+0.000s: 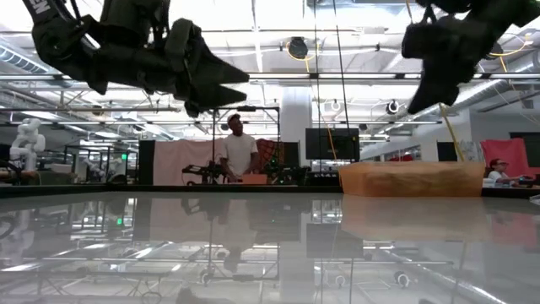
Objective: Sort popcorn bags into baskets
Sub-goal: Put the red popcorn bag into the orange bin
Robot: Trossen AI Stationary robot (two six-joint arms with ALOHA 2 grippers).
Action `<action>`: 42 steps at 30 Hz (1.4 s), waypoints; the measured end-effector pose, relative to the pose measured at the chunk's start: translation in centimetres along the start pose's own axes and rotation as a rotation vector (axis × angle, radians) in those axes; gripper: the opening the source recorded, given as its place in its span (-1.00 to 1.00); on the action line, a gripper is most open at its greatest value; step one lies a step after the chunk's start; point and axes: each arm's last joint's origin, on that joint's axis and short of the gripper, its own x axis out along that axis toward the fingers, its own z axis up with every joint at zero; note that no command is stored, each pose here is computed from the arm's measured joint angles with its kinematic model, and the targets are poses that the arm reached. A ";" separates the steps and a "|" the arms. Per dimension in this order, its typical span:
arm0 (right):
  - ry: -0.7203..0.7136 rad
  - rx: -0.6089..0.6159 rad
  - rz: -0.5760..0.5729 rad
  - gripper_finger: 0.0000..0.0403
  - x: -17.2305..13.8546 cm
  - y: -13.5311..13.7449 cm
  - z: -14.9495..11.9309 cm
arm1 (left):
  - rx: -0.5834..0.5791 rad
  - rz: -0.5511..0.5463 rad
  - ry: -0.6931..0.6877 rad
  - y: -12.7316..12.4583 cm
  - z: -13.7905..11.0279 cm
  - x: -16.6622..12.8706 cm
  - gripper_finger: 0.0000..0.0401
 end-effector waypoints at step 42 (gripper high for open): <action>0.642 0.047 0.041 0.09 3.8 6.5 -9.1 | -0.076 0.000 0.029 -13.1 -3.4 -0.8 0.35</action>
